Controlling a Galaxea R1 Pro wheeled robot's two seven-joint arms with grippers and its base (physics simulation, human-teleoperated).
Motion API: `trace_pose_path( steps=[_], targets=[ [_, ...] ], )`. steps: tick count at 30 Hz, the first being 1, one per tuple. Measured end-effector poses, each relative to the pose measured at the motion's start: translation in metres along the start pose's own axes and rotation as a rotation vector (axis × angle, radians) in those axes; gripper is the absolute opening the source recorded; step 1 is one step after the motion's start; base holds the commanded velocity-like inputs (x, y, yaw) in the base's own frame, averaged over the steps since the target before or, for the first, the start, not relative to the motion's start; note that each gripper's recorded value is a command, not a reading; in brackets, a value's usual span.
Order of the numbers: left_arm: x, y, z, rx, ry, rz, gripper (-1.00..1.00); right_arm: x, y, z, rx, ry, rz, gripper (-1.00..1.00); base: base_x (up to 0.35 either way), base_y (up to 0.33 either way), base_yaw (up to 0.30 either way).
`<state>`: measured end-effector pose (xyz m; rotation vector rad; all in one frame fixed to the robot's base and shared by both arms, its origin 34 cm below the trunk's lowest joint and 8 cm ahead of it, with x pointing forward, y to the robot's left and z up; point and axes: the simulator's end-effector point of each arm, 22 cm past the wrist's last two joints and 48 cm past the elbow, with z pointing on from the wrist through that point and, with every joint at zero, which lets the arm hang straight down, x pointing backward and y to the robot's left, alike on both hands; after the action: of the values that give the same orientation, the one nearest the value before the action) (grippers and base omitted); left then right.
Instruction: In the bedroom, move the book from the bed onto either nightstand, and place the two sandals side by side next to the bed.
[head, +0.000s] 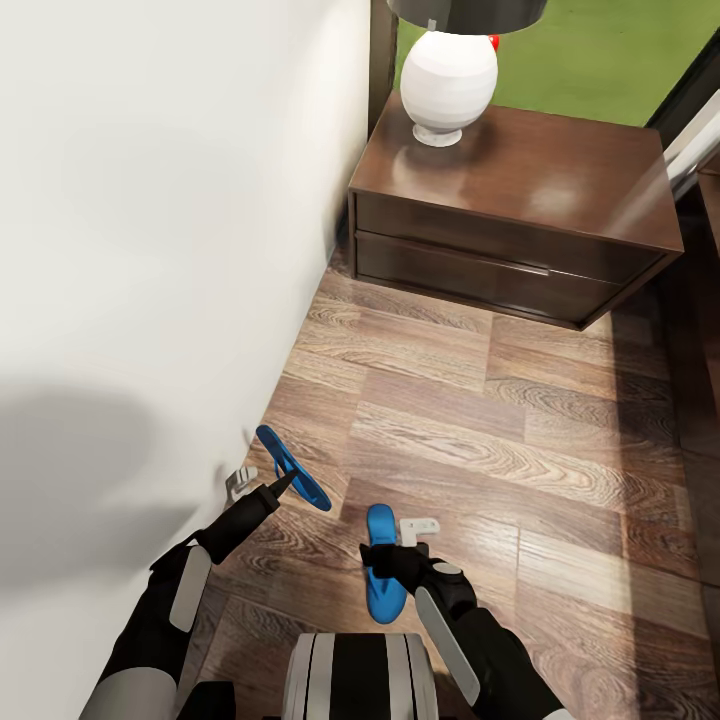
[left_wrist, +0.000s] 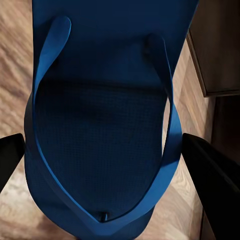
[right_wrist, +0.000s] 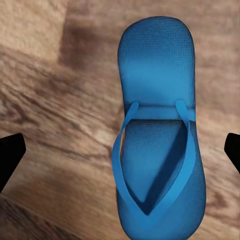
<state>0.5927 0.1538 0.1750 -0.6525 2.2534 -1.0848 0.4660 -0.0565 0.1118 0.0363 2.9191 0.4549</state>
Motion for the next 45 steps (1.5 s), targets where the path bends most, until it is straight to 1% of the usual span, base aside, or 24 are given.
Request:
trace_pose_path(
  steps=[15, 24, 27, 30, 33, 36, 39, 45],
  targets=[
    [0.0, 0.0, 0.0, 0.0, 0.0, 0.0, -1.0, 0.0, 0.0, 0.0, 0.0, 0.0, 0.0, 1.0, 0.0, 0.0, 0.0],
    [0.015, 0.018, 0.002, -0.023, 0.025, -0.022, -1.0, 0.016, -0.004, 0.011, 0.002, 0.035, 0.011, 1.0, 0.0, 0.0, 0.0],
    [0.018, 0.021, 0.003, -0.027, 0.029, -0.027, -1.0, 0.015, -0.003, 0.012, -0.003, 0.032, 0.013, 1.0, 0.0, 0.0, 0.0],
    [0.017, 0.016, 0.003, -0.004, 0.028, -0.028, -1.0, -0.005, 0.008, 0.006, -0.049, -0.01, 0.01, 1.0, 0.0, 0.0, 0.0],
    [0.018, 0.013, 0.003, 0.011, 0.028, -0.029, -1.0, -0.013, 0.021, -0.002, -0.163, -0.027, -0.004, 1.0, 0.0, 0.0, 0.0],
    [0.018, 0.012, 0.003, 0.015, 0.028, -0.029, -1.0, -0.013, 0.026, -0.007, -0.237, -0.027, -0.02, 1.0, 0.0, 0.0, 0.0],
    [0.017, 0.012, 0.003, 0.016, 0.028, -0.029, -1.0, -0.013, 0.027, -0.008, -0.252, -0.026, -0.023, 1.0, 0.0, 0.0, 0.0],
    [0.018, 0.012, 0.003, 0.016, 0.028, -0.029, -1.0, -0.011, 0.03, -0.008, -0.26, -0.022, -0.023, 1.0, 0.0, 0.0, 0.0]
  ],
)
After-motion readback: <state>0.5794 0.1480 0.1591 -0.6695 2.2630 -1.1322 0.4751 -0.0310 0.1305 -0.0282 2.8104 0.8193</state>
